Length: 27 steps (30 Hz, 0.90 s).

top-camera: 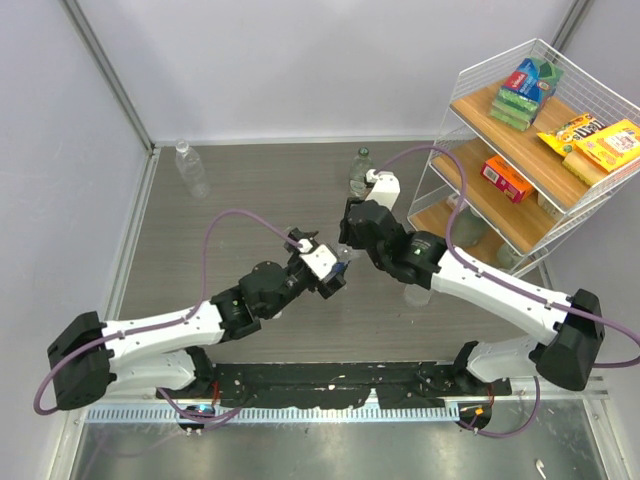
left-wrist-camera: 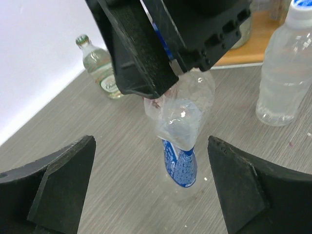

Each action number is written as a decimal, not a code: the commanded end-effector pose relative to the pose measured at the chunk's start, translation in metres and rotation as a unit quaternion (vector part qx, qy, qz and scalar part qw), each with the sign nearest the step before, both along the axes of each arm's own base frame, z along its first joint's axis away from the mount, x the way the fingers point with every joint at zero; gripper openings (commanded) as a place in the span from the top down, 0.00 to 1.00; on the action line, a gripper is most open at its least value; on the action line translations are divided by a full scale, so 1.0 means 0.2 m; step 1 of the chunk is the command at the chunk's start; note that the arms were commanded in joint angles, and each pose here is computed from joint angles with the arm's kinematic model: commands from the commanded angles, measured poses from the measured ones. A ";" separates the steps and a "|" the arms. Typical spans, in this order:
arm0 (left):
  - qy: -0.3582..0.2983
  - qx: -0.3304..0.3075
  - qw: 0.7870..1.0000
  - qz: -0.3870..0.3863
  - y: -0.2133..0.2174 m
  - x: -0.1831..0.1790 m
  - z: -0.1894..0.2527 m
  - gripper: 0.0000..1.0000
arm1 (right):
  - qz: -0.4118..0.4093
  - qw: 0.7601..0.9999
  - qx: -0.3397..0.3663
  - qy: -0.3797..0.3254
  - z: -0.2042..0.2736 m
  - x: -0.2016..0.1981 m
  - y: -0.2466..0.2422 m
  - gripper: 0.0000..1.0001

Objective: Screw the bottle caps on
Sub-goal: Place the plastic bottle at the center of the board.

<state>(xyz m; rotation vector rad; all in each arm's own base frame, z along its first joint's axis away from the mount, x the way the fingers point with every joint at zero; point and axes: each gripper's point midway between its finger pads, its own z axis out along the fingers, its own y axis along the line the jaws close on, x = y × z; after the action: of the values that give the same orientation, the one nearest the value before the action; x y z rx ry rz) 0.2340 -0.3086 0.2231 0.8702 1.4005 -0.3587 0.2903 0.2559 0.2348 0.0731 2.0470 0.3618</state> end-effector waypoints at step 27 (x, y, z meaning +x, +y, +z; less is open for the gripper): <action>0.277 -0.237 0.907 0.212 0.55 0.27 -0.06 0.00 | -0.179 0.974 -0.131 0.041 -0.13 0.45 -0.77 0.92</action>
<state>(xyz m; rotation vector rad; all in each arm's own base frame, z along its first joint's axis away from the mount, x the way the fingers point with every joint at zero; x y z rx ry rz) 0.2886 -0.1992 0.1932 0.0846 1.8878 -0.5729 0.3705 0.1003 0.2052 0.2934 2.1268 -0.1629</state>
